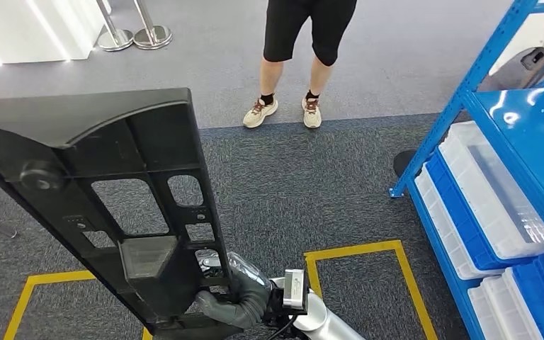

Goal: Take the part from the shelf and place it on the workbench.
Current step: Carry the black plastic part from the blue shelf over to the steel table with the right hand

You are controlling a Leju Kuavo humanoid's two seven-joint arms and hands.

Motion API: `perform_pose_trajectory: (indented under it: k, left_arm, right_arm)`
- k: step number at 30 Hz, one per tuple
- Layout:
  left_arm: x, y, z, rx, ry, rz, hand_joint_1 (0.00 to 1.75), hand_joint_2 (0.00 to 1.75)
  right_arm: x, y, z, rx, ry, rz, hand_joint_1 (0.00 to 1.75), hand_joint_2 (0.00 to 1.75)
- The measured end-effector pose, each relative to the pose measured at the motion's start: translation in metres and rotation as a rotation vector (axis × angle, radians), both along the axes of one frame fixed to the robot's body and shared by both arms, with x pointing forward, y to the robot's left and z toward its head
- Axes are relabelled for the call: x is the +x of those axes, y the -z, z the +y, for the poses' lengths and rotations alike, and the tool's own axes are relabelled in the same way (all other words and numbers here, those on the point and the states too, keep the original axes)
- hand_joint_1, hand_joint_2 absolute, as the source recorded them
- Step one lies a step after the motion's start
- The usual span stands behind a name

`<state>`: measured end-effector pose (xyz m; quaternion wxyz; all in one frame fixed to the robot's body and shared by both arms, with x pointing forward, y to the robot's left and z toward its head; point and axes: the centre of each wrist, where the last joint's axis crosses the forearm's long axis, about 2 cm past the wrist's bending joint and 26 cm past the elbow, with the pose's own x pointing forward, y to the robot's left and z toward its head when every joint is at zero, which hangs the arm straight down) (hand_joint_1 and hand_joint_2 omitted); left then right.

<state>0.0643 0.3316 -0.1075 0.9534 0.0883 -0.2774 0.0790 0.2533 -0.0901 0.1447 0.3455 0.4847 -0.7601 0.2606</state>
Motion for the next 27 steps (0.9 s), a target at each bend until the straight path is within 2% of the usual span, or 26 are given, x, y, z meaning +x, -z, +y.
perform_pose_trajectory:
  k: [6,13,24,27]
  left_arm:
    - [-0.015,0.002,0.001,0.015,-0.005,0.034,0.00,0.00]
    - [-0.021,0.003,-0.004,0.004,-0.010,0.019,0.00,0.00]
    - [-0.016,0.003,-0.019,-0.040,-0.050,0.003,0.00,0.00]
    - [-0.020,0.004,-0.020,-0.038,-0.070,0.015,0.00,0.00]
  right_arm:
    - [-0.010,0.010,-0.007,-0.013,0.002,0.048,1.75,1.75]
    - [-0.009,0.001,-0.011,0.008,-0.008,0.012,1.75,1.75]
    - [-0.004,-0.015,-0.014,0.030,-0.057,-0.014,1.75,1.75]
    - [-0.001,-0.019,-0.014,0.037,-0.064,-0.019,1.75,1.75]
